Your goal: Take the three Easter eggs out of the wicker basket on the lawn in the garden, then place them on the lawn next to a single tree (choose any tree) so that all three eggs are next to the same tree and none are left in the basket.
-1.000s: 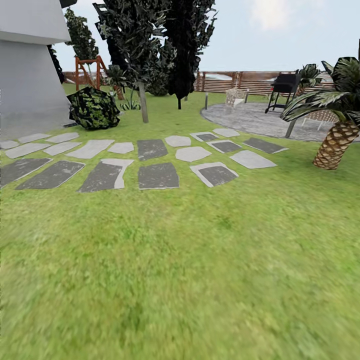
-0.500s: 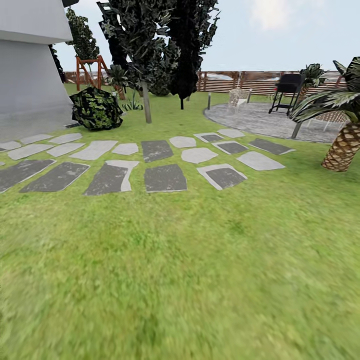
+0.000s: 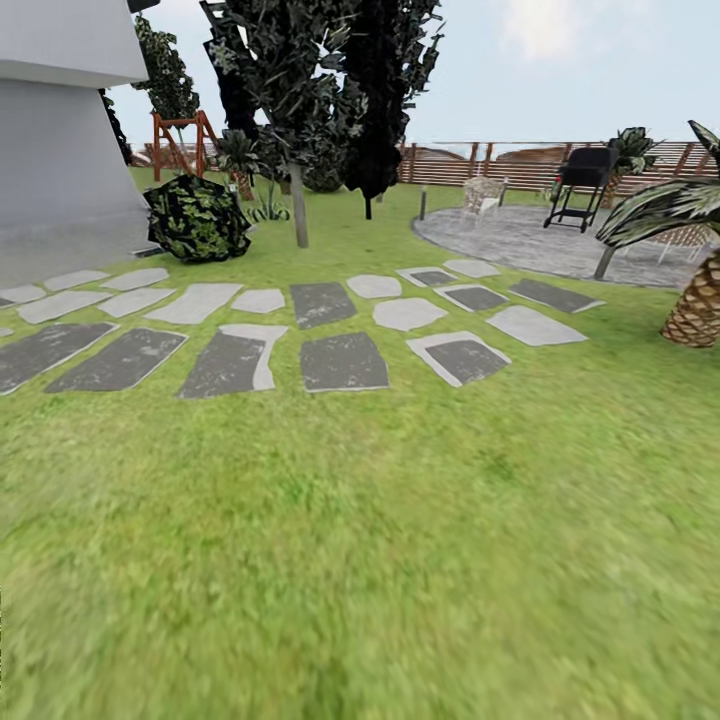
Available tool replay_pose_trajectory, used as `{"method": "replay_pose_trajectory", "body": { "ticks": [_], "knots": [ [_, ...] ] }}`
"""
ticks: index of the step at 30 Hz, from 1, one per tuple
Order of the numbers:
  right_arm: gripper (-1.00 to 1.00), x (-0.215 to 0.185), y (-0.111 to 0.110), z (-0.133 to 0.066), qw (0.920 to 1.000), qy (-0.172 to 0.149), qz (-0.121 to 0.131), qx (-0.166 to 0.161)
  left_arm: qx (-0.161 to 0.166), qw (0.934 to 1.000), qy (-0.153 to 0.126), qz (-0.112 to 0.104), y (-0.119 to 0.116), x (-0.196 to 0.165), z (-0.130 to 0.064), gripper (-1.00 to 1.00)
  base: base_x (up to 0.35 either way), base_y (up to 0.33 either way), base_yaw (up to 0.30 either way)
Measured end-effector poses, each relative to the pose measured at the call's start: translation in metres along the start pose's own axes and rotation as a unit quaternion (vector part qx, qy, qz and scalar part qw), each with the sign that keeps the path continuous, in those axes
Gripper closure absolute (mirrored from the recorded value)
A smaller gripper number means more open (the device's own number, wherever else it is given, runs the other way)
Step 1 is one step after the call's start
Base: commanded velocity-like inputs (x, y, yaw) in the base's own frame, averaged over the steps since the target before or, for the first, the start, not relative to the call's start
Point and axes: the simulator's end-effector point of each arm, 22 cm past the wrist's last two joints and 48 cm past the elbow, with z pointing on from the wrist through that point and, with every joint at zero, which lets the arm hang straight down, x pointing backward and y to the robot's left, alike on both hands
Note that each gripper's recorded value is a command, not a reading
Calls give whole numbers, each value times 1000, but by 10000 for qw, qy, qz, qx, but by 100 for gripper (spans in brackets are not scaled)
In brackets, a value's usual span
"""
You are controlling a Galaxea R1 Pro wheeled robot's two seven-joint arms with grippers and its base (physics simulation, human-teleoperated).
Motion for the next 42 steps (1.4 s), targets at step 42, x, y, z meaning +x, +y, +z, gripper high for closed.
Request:
{"method": "replay_pose_trajectory", "body": {
  "ticks": [42],
  "knots": [
    [-100,2,1,0,10000,18,-4,-3,1,10000,-8,1,0,0,0,-100,257,234,25]
  ]
}}
